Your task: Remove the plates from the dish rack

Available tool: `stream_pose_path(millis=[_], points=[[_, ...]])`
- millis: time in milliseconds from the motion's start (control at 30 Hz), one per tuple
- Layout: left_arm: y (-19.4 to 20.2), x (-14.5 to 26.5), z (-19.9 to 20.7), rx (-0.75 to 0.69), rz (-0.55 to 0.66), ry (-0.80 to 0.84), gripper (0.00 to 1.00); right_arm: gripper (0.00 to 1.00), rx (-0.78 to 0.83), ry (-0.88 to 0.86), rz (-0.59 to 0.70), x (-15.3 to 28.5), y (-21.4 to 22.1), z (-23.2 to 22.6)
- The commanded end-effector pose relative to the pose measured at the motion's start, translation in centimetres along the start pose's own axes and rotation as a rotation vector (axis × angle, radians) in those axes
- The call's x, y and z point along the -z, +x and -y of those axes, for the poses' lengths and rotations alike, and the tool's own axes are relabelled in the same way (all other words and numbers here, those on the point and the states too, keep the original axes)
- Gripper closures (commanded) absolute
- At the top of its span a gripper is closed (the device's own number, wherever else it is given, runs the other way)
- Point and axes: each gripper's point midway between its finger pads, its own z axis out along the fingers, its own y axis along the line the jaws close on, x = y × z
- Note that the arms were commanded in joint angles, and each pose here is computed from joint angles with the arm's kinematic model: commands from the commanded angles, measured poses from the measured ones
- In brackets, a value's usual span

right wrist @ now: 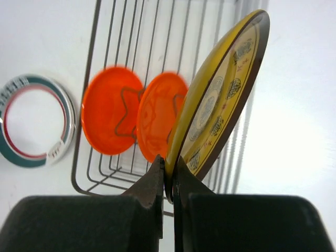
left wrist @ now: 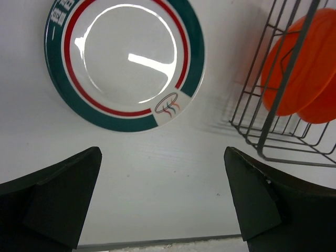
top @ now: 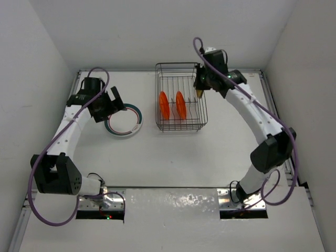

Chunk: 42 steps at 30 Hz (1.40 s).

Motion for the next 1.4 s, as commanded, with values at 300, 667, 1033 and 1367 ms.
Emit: stream_pose_path(millis=[300,667,1033,1367], points=[[-6.3,1.3,6.8,-0.051,0.103,0.101,0.0,1.0,-0.065,0.437,-0.171,2.8,3.7,13.9],[-6.4,1.9,6.3,-0.106,0.107,0.059,0.0,0.78,-0.081,0.482,-0.42,-5.0,10.1,20.5],[-4.9,0.9,2.9,-0.115,0.109,-0.065,0.0,0.28,-0.141,0.046,-0.072,-2.7,-1.1,4.3],[-3.6,-0.1,1.9,-0.122,0.078,-0.084,0.0,0.4,-0.126,-0.105,-0.069,-7.0,-2.2,-5.7]])
